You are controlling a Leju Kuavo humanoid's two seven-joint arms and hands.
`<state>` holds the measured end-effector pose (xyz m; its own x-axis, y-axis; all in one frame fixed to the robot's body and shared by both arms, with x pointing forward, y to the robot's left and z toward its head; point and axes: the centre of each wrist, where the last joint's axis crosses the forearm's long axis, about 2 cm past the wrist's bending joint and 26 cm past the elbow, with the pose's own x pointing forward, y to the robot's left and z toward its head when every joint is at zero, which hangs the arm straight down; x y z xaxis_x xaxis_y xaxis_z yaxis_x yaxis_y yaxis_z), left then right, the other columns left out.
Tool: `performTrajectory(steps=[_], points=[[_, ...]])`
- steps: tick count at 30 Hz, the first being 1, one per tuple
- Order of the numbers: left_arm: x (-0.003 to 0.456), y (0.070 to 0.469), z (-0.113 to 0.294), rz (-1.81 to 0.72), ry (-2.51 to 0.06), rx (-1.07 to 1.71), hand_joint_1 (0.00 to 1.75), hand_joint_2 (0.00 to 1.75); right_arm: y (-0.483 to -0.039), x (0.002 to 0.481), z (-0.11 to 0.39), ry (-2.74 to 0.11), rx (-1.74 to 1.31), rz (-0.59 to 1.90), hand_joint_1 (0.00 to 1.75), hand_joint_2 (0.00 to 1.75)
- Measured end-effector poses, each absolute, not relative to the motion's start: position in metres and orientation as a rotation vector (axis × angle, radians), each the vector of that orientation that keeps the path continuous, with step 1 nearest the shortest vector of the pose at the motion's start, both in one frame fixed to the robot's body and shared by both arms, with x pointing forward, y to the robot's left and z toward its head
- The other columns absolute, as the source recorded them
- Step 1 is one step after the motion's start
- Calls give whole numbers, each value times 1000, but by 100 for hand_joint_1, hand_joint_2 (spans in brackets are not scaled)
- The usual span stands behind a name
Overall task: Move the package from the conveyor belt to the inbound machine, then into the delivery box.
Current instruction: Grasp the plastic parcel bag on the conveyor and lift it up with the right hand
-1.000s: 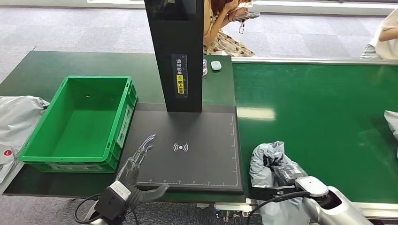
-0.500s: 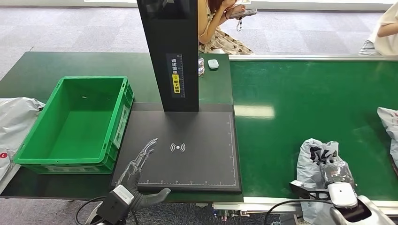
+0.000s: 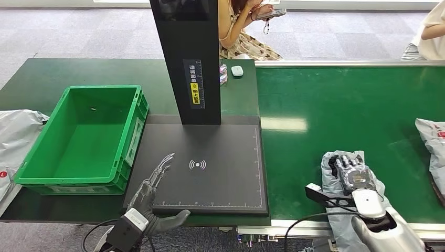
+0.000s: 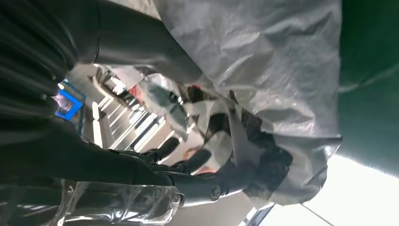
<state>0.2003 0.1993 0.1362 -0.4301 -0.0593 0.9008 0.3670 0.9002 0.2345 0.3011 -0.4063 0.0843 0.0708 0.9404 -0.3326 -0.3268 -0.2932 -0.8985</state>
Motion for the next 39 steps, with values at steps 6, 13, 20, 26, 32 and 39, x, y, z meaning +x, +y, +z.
performTrajectory(steps=[6, 13, 20, 26, 32, 39], points=[[201, 198, 137, -486, -1956, -231, 0, 175, -404, 302, 81, -642, -1065, 1472, 0, 175], [201, 198, 137, -487, -1953, -247, 0, 175, -405, 294, 82, -616, -954, 1463, 0, 175], [201, 198, 137, -479, -1953, -252, 0, 175, -403, 299, 86, -629, -916, 1478, 0, 175], [201, 199, 137, -477, -1953, -253, 0, 175, -401, 299, 81, -639, -860, 1491, 175, 175], [201, 200, 136, -479, -1951, -252, 0, 175, -400, 295, 77, -650, -840, 1489, 175, 175], [200, 202, 135, -482, -1950, -252, 0, 175, -400, 287, 77, -680, -840, 1486, 175, 175]])
